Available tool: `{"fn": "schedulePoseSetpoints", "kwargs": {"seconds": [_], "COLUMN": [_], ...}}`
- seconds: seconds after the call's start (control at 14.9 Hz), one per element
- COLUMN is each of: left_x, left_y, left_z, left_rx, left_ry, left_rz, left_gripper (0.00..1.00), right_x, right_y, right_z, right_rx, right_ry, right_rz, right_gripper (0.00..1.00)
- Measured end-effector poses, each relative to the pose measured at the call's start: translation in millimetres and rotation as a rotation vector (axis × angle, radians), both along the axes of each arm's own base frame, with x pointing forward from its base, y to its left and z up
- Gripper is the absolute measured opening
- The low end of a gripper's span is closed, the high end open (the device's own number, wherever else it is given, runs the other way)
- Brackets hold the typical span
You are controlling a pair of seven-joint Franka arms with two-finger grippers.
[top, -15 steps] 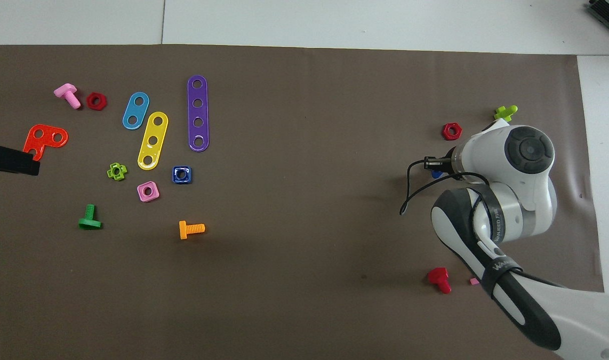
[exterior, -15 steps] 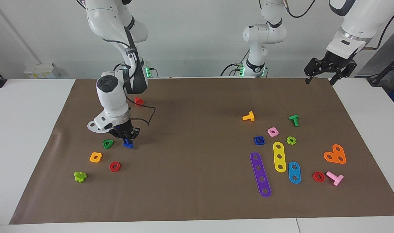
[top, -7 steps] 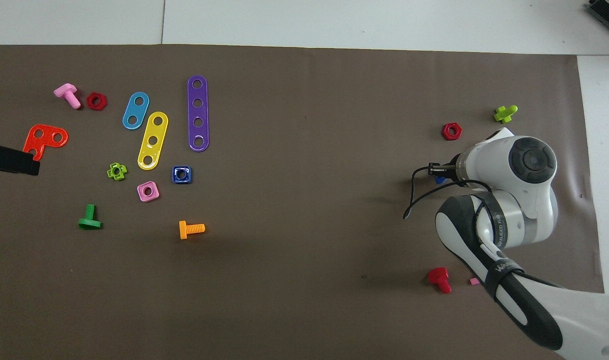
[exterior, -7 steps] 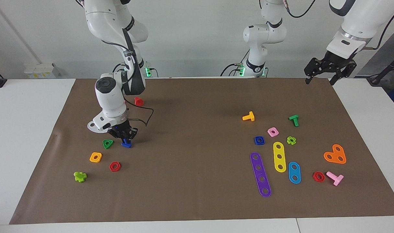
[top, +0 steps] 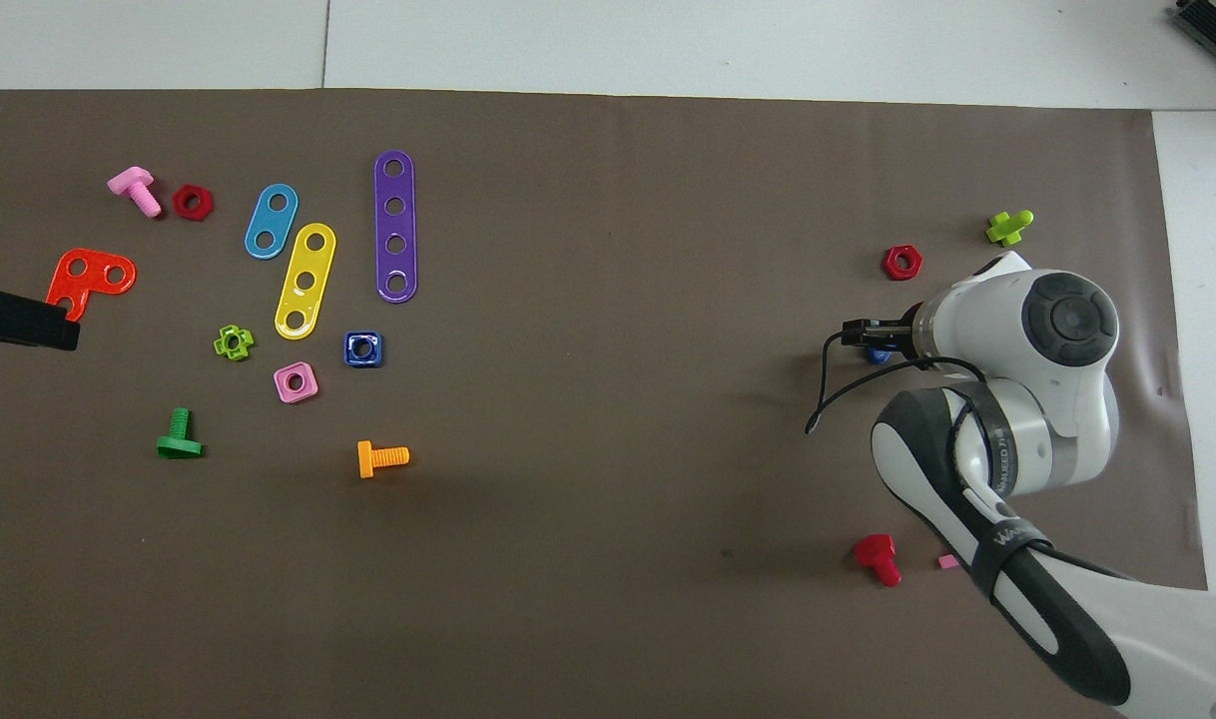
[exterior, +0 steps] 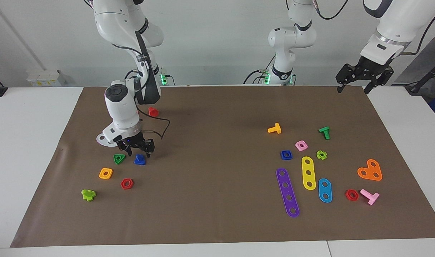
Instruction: Unscrew and place screws in storage area
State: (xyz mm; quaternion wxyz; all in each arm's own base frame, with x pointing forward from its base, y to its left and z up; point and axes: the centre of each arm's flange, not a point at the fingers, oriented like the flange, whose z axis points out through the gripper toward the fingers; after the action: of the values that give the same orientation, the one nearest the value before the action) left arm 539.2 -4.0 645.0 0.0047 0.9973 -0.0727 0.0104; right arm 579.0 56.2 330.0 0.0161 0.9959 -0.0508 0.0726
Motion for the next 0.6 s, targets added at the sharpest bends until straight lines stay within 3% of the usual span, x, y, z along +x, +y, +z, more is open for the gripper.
{"fn": "schedulePoseSetpoints", "kwargs": {"seconds": [0.07,0.33,0.6], "left_x": [0,0,0], "left_y": [0,0,0], "left_z": [0,0,0], "left_rx": [0.000,0.000,0.000], "left_ry": [0.000,0.000,0.000], "left_rz": [0.000,0.000,0.000], "left_gripper": [1.00,1.00,1.00], "right_x": [2.6,13.2,9.5], "right_y": [-1,-14,-41], "right_z": [15,112,204], "right_rx": [-0.002,-0.019,0.017], "right_ry": [-0.003,0.017,0.055], "right_rz": [-0.004,-0.042,-0.105], "right_gripper": [1.00,1.00,1.00]}}
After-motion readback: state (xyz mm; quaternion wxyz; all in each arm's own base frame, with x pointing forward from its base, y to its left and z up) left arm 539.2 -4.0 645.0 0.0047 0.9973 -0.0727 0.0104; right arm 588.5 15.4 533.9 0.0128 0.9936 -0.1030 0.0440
